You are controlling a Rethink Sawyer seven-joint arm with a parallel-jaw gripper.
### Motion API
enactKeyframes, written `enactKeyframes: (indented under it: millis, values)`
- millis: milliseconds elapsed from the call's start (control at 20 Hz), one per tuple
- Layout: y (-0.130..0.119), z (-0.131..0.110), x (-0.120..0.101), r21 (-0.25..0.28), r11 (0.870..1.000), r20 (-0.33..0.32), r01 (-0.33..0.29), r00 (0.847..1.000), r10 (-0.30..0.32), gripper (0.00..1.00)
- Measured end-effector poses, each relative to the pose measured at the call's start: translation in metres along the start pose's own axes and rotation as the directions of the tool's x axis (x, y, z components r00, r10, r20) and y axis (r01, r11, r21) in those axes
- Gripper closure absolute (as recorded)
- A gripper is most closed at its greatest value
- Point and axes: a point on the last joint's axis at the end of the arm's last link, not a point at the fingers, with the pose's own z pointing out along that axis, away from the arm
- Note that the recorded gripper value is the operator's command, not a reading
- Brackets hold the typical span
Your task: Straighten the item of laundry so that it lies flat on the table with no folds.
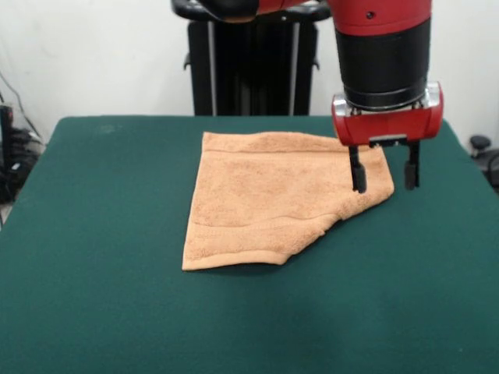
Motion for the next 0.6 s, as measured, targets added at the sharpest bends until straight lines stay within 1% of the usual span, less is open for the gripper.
enactKeyframes:
  millis: [200,250,350,400,500,600]
  values:
    - [-0.002,-0.005,-0.003,-0.010,1.000,0.002,0.015,1.000,-0.015,0.00]
    - [-0.006,-0.011,-0.007,-0.020,0.999,0.004,0.041,0.999,-0.041,0.00]
    - [-0.008,-0.014,-0.009,-0.024,0.998,0.005,0.060,0.998,-0.060,0.00]
    - [-0.012,-0.018,-0.012,-0.028,0.996,0.007,0.084,0.996,-0.083,0.00]
    - [-0.016,-0.022,-0.014,-0.029,0.993,0.008,0.112,0.994,-0.112,0.00]
    - [-0.022,-0.027,-0.017,-0.031,0.987,0.011,0.156,0.988,-0.156,0.00]
